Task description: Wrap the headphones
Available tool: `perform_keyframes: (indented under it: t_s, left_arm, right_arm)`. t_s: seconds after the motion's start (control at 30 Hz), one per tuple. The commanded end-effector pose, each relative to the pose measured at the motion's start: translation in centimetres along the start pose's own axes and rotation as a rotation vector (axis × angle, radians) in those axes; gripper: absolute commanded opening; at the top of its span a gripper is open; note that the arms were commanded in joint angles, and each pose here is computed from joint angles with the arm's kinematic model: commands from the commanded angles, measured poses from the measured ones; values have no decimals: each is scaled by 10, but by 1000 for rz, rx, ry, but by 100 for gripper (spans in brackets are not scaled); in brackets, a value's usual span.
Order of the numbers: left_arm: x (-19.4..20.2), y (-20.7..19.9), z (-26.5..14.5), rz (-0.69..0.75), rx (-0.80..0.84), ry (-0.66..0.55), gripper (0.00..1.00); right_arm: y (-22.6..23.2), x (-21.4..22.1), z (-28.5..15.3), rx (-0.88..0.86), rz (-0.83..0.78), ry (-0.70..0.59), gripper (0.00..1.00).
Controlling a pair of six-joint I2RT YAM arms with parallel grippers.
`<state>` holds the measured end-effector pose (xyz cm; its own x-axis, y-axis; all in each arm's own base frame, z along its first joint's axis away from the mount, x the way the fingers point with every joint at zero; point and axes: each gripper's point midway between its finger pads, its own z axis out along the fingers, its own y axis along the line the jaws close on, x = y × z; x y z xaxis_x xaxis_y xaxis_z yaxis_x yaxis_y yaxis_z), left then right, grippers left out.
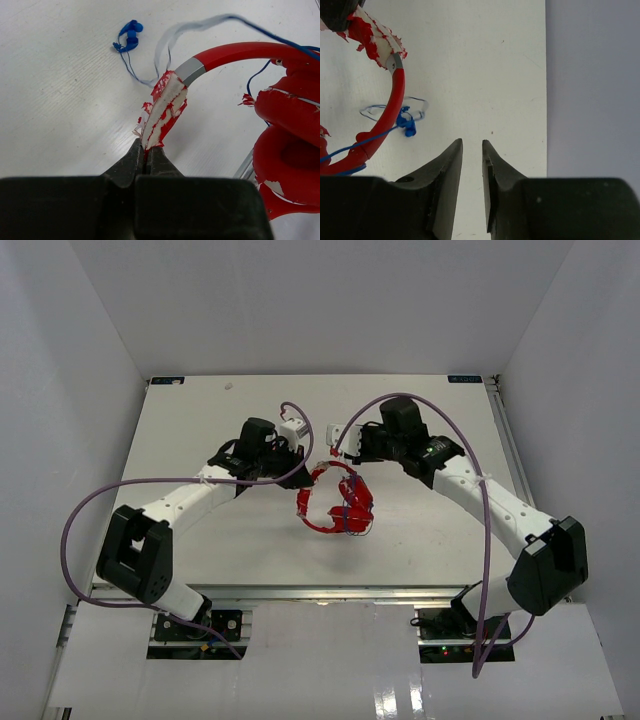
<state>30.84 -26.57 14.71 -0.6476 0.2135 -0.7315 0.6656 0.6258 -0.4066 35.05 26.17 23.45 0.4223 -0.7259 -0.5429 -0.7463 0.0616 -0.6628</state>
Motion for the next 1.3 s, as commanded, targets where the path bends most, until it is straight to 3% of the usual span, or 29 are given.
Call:
perform_keyframes:
  t_s: [0.0, 0.33, 0.5, 0.53, 0.63, 0.73, 0.83, 1.07, 1.27]
  left_arm:
    - [-41, -30, -27, -4, 77, -132, 0]
    - [-72, -32, -67, -23, -48, -196, 0]
    - [-87, -31, -86, -23, -119, -228, 0]
    - [-90, -33, -91, -22, -124, -241, 0]
    - [-91, -26, -98, -45, -182, -266, 0]
    - [-90, -21, -101, -77, -207, -279, 0]
    - [-89, -19, -100, -107, -214, -296, 0]
    - [-89, -24, -95, -161, -162, -324, 0]
    - [-95, -30, -97, -162, -134, -338, 0]
  right_arm:
    - [-1, -5, -18, -13, 80, -93, 35]
    - [-4, 16, -35, -82, 313, -240, 67]
    - [18, 36, -20, -190, 472, -316, 80]
    - [23, 36, -17, -207, 488, -342, 81]
    - [49, 41, -5, -241, 414, -426, 97]
    - [63, 40, 1, -244, 291, -508, 93]
    - [58, 49, 16, -231, 251, -501, 91]
    - [47, 66, 55, -222, 392, -445, 92]
    - [50, 57, 79, -289, 554, -501, 93]
